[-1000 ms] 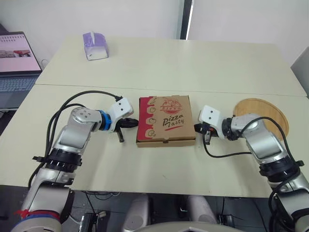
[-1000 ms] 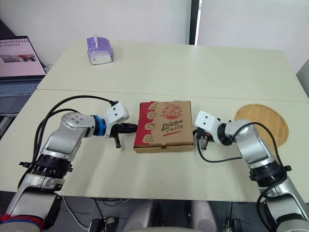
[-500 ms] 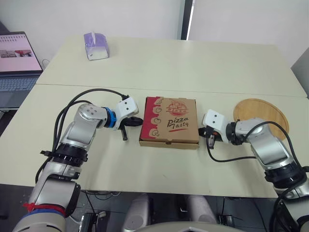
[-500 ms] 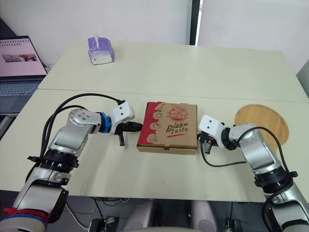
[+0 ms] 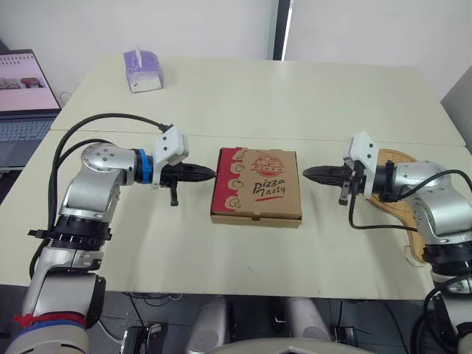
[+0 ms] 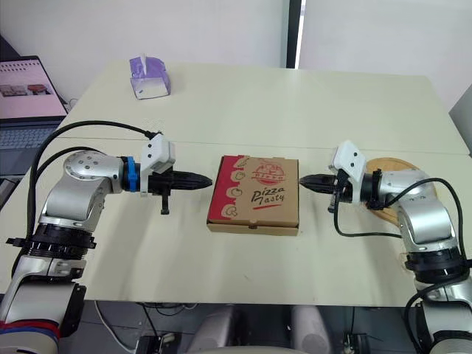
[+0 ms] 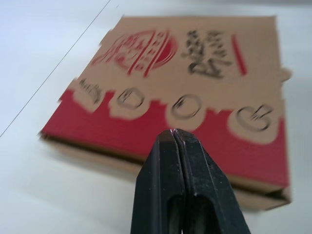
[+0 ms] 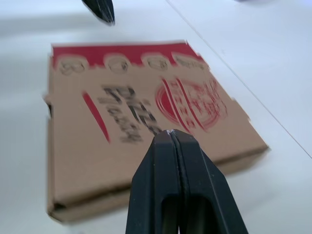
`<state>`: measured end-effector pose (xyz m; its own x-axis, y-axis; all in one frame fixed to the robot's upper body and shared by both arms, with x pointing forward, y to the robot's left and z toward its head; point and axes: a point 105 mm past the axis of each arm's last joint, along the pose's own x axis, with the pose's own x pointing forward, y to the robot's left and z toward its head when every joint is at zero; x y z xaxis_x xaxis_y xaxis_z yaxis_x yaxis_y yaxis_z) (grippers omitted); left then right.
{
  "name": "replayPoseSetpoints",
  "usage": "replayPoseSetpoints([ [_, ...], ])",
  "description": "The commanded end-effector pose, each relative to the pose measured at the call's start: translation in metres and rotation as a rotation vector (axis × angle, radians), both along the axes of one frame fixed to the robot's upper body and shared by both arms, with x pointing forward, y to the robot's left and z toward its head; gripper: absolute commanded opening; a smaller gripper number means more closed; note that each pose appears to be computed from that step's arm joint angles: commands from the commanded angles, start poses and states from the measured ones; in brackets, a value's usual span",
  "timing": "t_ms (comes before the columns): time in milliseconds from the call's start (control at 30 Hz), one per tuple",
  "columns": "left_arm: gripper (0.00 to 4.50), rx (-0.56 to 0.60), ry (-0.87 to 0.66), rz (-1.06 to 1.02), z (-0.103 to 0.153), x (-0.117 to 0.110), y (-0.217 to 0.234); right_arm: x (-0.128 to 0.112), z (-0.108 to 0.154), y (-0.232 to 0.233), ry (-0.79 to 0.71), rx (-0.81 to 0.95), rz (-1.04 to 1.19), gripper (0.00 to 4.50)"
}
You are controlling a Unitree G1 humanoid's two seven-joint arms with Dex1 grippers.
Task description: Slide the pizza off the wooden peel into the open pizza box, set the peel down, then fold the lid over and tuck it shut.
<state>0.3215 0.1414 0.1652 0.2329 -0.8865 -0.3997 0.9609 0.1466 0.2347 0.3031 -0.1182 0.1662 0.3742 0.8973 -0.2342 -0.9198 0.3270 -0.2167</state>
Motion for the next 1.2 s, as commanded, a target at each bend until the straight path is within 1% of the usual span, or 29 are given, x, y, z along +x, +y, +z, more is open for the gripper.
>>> replayPoseSetpoints([
  [33, 0.0, 0.012, 0.029, -0.083, -0.013, -0.018, -0.016, -0.016, -0.01, 0.018, -0.004, 0.011, 0.057, 0.05],
  [67, 0.0, 0.016, 0.032, -0.087, -0.017, -0.019, -0.017, -0.02, -0.012, 0.022, 0.008, 0.03, 0.066, 0.05],
  [133, 0.0, -0.032, 0.078, -0.065, -0.028, -0.02, -0.022, -0.024, -0.021, 0.032, 0.029, 0.086, 0.075, 0.05],
  [200, 0.0, -0.108, 0.14, -0.037, -0.037, -0.018, -0.028, -0.026, -0.031, 0.038, 0.063, 0.144, 0.063, 0.05],
  [233, 0.0, -0.123, 0.148, -0.009, -0.042, -0.014, -0.027, -0.027, -0.039, 0.038, 0.071, 0.131, 0.064, 0.05],
  [300, 0.0, -0.081, 0.14, 0.021, -0.055, -0.008, -0.021, -0.029, -0.058, 0.035, 0.076, 0.049, 0.074, 0.05],
  [367, 0.0, -0.034, 0.155, 0.036, -0.067, -0.005, -0.015, -0.026, -0.073, 0.029, 0.082, -0.01, 0.053, 0.05],
  [467, 0.0, 0.025, 0.171, 0.054, -0.08, -0.002, -0.006, -0.022, -0.08, 0.023, 0.111, -0.012, 0.026, 0.05],
  [533, 0.0, 0.064, 0.167, 0.058, -0.085, -0.001, -0.001, -0.021, -0.082, 0.021, 0.121, -0.021, 0.019, 0.05],
  [600, 0.0, 0.078, 0.155, 0.074, -0.087, 0.003, 0.001, -0.02, -0.081, 0.02, 0.131, -0.011, 0.012, 0.05],
  [800, 0.0, 0.032, 0.138, 0.119, -0.076, 0.019, -0.004, -0.012, -0.075, 0.018, 0.135, 0.017, -0.021, 0.05],
  [933, 0.0, 0.02, 0.126, 0.152, -0.068, 0.031, -0.006, 0.001, -0.062, 0.02, 0.132, 0.05, -0.055, 0.05],
  [1067, 0.0, 0.043, 0.098, 0.179, -0.065, 0.042, -0.007, 0.018, -0.054, 0.021, 0.137, 0.034, -0.094, 0.05],
  [1200, 0.0, 0.064, 0.078, 0.201, -0.067, 0.051, -0.007, 0.041, -0.056, 0.02, 0.16, -0.024, -0.162, 0.05],
])
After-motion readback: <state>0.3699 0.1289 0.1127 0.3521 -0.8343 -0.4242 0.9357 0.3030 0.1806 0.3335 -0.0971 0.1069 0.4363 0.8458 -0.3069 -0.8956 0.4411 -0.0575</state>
